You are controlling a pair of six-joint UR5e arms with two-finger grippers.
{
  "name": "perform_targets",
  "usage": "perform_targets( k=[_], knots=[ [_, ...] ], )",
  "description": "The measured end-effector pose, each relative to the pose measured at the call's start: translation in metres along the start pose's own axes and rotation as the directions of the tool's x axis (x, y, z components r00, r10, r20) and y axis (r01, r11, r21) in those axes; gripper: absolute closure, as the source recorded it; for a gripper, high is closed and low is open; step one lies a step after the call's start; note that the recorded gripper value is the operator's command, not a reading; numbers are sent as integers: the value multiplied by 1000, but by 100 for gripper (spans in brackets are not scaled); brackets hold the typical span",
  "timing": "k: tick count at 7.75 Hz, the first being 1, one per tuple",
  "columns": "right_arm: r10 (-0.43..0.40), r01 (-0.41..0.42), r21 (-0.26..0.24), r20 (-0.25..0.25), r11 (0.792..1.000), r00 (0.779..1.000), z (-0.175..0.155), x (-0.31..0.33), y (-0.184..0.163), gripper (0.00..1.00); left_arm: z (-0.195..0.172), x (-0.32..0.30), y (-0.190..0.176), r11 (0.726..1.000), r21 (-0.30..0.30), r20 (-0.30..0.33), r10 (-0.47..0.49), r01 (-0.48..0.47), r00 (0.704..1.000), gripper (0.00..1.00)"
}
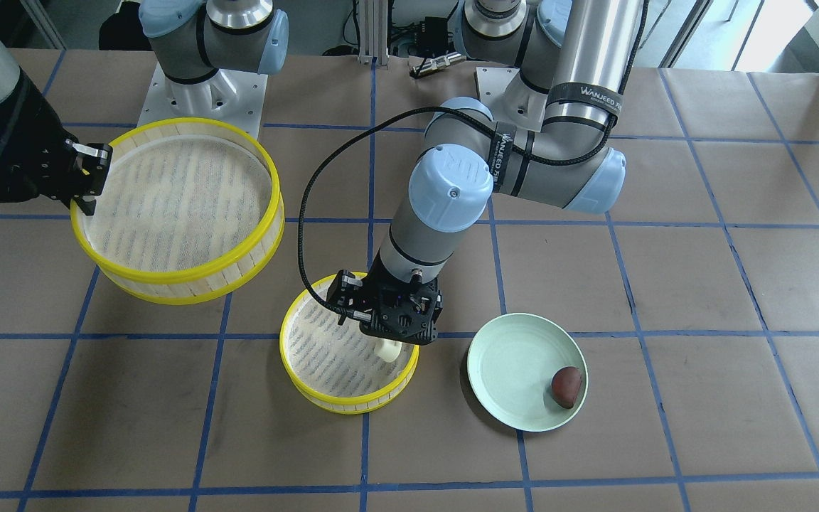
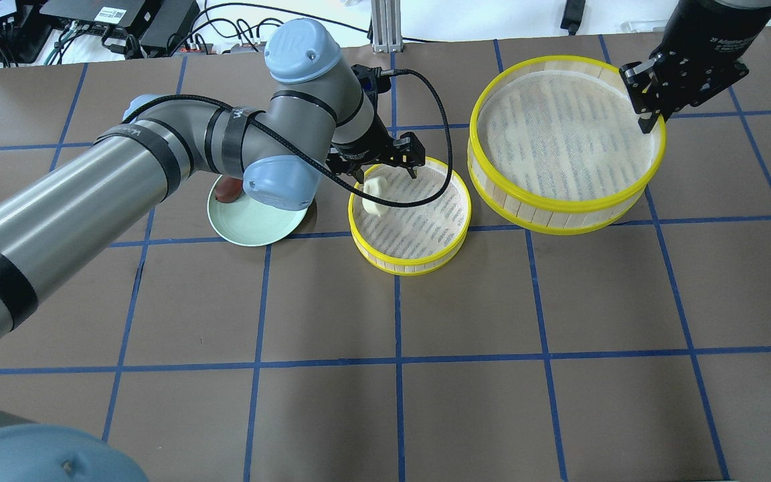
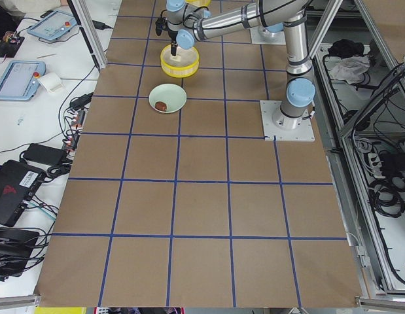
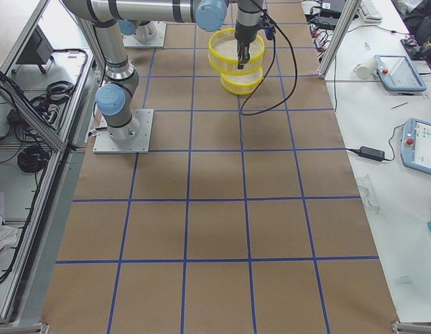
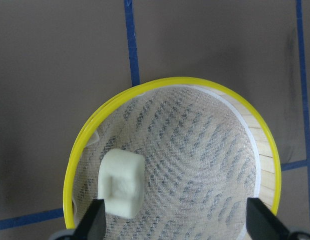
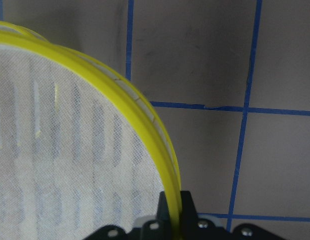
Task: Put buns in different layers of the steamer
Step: 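Lower the white bun into the bottom tier and open the left gripper, then restack the top tier with the right gripper while the left returns to the plate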
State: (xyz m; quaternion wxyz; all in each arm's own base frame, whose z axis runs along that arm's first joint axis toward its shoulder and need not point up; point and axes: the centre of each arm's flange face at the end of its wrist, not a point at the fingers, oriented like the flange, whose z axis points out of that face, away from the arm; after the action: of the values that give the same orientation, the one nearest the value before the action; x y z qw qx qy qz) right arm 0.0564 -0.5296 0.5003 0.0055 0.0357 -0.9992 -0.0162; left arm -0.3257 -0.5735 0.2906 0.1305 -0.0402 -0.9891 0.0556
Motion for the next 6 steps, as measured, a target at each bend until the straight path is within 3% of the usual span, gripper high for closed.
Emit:
perform_targets(
  k=[4,6],
  knots=[
    [-1,1,1,0,1000,1000,0,0,0,100,-6,0,0,1000,8,6,12,-12,1000,0],
    [10,-10,3,6,1000,1000,0,-2,0,100,-17,-30,-12,997,21,88,70,-72,994,0]
  ],
)
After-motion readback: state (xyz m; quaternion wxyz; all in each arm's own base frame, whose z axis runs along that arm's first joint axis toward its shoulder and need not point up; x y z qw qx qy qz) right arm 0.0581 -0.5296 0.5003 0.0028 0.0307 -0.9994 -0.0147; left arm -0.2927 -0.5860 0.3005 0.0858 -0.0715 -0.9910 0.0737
